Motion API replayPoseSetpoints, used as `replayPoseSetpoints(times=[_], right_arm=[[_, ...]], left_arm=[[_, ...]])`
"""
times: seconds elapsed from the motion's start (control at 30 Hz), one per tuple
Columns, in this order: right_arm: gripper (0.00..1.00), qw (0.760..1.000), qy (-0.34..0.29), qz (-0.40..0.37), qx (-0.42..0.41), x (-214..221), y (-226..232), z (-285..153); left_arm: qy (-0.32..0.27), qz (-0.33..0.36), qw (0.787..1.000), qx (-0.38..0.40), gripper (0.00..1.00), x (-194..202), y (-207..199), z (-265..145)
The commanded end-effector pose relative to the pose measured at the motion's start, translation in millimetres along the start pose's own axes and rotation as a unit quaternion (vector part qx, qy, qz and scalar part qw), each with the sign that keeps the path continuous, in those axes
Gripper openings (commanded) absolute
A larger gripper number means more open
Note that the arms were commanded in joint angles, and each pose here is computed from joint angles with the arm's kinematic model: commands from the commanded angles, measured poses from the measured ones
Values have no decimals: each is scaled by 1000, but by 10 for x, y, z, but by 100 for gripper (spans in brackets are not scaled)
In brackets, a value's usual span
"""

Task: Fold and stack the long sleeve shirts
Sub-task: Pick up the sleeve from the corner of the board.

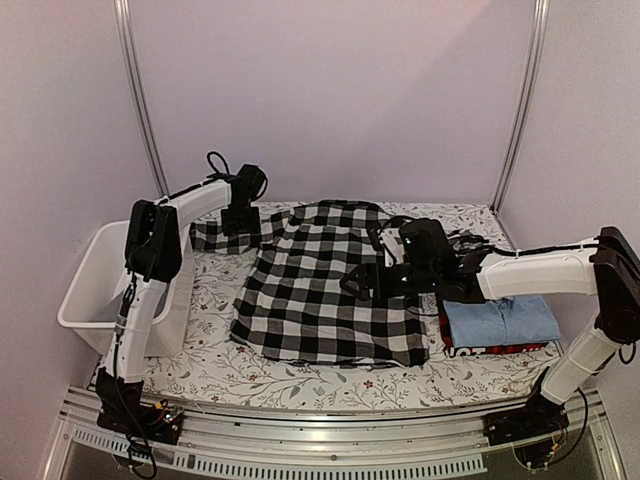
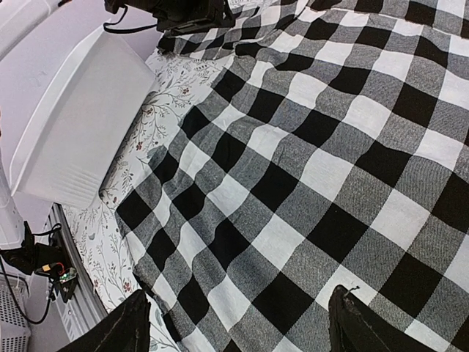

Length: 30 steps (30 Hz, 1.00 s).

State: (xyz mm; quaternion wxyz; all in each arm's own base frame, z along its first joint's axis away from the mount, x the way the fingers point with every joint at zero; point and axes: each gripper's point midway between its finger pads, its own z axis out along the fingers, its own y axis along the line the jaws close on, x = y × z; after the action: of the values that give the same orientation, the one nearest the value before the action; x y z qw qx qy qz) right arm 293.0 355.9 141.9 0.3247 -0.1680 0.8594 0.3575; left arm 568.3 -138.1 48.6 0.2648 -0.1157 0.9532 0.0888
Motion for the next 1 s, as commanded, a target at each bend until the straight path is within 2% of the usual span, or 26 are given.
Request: replayPoseSetpoints(times=[0.0,0.2,0.5,0.6,0.83,0.97], right_arm=[[82,1000,-5,-9,-8,-88,56,-53],[82,1000,3,-3,-7,-29,33,-47],[81,1000,9,8,-11,32,26,-54],[81,1000,12,9,-14,46,32,-45],[80,1000,16,11,-16,92,30,-80],[80,1000,17,12,-14,126,11,-103]], left_arm=[[21,-49,998,15,54,-35,166,284],[49,-55,996,40,52,111,99,459],[54,-2,998,-16,50,428,87,436],[75,-9,997,-2,50,558,54,469],[105,-23,994,36,31,737,-64,554],[97,-26,994,44,11,686,-82,524]])
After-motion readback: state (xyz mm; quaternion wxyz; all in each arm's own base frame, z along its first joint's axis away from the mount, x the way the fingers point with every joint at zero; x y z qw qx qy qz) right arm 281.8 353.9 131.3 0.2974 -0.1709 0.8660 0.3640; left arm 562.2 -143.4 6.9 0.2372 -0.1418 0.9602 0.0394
